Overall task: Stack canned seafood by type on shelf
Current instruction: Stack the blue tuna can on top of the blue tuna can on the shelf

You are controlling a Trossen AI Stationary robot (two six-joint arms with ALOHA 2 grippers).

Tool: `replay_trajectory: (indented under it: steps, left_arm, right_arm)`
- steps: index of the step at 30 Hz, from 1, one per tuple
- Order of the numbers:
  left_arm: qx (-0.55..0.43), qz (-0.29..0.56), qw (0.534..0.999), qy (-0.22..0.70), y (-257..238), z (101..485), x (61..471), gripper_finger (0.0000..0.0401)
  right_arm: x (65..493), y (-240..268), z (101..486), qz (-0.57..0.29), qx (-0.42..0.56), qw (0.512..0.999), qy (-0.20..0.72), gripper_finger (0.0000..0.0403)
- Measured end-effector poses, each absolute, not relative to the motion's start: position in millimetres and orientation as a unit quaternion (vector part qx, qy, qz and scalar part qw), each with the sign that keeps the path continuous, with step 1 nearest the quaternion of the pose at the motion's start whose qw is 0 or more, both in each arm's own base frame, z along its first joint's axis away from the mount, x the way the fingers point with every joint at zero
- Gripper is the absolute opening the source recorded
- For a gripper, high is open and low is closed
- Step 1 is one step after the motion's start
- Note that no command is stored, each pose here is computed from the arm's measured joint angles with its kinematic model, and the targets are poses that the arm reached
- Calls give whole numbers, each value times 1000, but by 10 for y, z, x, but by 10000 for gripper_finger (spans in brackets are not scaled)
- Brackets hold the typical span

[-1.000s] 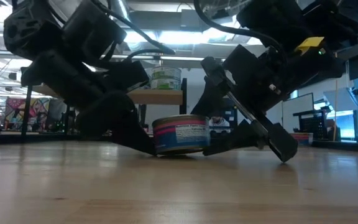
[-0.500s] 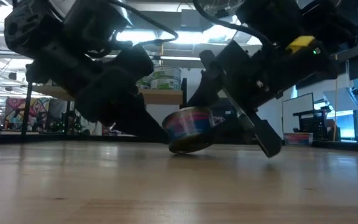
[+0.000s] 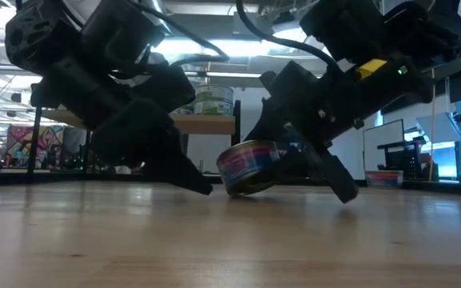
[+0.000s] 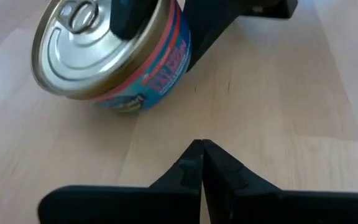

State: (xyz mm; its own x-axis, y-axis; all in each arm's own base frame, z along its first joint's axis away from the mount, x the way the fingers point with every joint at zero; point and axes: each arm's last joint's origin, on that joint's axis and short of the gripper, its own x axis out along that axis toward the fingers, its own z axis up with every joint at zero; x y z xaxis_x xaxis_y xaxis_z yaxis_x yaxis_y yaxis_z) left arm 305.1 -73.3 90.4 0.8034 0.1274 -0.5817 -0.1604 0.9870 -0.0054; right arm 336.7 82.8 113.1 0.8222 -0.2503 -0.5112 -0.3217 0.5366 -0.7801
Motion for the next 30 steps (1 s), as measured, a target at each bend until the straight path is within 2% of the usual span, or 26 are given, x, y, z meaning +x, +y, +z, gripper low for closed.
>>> replay_trajectory:
  steps: [11,20,24,30]
  left_arm:
    - [-13,88,936,341,-903,1326,2748,3]
    - [-10,52,956,288,-982,1873,2489,7]
    - [9,53,959,279,-880,2011,2433,56]
    - [67,50,958,274,-774,2088,2417,184]
  right_arm:
    - [3511,877,1313,4,-446,854,267,192]
    - [3687,928,1565,-25,-387,893,227,193]
    - [3710,935,1600,-33,-362,905,221,194]
    - [3714,936,1606,-43,-319,921,218,195]
